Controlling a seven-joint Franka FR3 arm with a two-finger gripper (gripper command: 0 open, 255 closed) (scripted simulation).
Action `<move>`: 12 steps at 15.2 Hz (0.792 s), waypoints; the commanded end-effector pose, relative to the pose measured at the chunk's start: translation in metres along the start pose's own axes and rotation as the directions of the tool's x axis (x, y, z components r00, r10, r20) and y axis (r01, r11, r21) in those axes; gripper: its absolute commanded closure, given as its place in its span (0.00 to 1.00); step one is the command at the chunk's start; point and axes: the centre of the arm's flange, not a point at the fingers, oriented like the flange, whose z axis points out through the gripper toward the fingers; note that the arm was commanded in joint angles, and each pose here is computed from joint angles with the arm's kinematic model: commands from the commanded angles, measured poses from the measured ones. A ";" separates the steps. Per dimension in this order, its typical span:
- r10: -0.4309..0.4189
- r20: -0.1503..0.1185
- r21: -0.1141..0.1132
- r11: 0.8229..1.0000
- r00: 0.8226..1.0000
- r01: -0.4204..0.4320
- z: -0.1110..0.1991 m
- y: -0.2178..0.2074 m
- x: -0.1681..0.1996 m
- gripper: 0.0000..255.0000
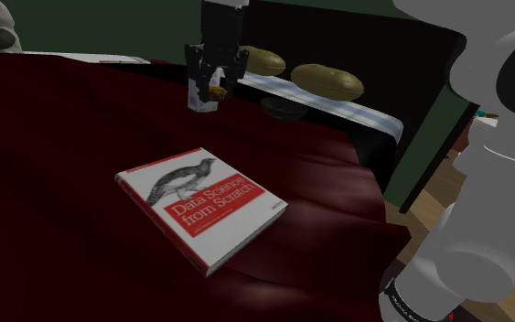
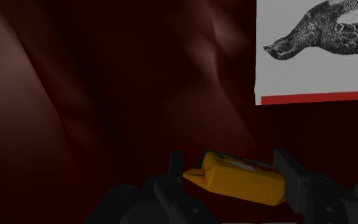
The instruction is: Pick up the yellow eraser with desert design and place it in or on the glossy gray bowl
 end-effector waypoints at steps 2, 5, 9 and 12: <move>0.000 0.000 0.000 1.000 1.000 0.000 -0.003 0.025 0.004 1.00; 0.000 0.000 0.000 1.000 1.000 0.000 -0.002 0.065 0.010 1.00; 0.000 0.000 0.000 1.000 1.000 0.000 -0.001 0.117 0.018 1.00; 0.000 0.000 0.000 1.000 1.000 0.000 0.000 0.156 0.024 1.00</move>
